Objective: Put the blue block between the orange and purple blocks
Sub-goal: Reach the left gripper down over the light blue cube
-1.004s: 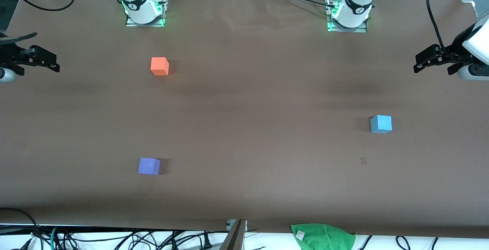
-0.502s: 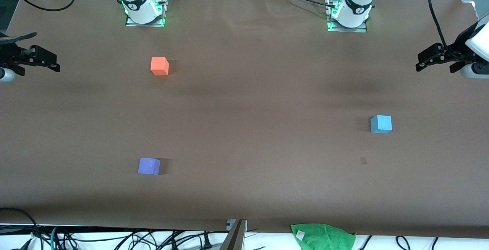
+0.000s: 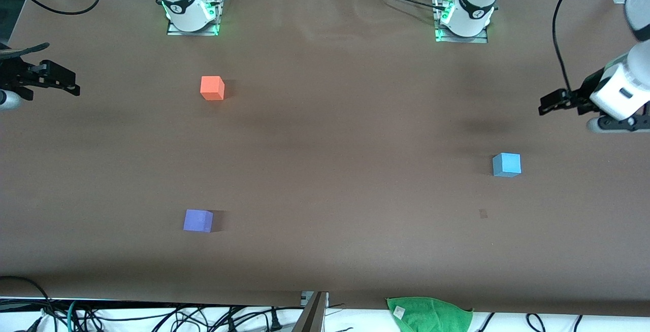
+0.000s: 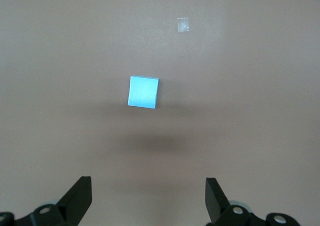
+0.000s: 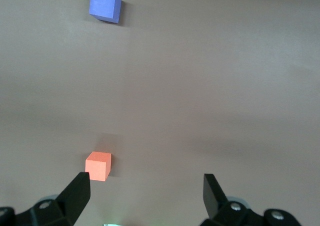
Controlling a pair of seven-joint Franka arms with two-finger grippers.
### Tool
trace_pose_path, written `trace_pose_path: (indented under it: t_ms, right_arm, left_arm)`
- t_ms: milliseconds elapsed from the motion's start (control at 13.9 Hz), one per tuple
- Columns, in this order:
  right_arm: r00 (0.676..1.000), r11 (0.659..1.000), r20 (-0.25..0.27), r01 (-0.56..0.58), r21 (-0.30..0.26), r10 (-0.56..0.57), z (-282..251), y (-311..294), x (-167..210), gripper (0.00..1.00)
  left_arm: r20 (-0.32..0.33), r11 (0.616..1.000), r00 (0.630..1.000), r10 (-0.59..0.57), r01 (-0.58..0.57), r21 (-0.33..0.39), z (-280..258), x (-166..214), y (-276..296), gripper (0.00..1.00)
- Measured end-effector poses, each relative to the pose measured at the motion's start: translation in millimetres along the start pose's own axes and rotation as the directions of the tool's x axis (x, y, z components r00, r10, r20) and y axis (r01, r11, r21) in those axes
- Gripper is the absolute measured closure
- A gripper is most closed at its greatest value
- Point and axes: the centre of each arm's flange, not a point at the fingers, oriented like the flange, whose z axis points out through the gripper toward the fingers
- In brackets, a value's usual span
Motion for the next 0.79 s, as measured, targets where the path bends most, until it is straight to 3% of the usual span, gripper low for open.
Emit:
trace_pose_path:
  t_ms: [359, 574, 789]
  right_arm:
    - [1.000, 1.000, 0.000, 0.000, 0.000, 0.000, 0.0, 0.0, 0.0, 0.00]
    - [1.000, 1.000, 0.000, 0.000, 0.001, 0.000, 0.0, -0.1, 0.1, 0.00]
    - [1.000, 1.000, 0.000, 0.000, 0.002, 0.000, 0.0, -0.1, 0.1, 0.00]
  left_arm:
    - [0.012, 0.988, 0.988, 0.151, -0.152, 0.006, 97.0, 45.2, -12.8, 0.00]
    - [0.036, 0.982, 0.982, 0.186, -0.187, 0.004, 150.6, 61.4, -20.3, 0.00]
    - [-0.031, 0.982, 0.982, 0.187, -0.186, 0.024, 197.0, 75.2, -29.1, 0.00]
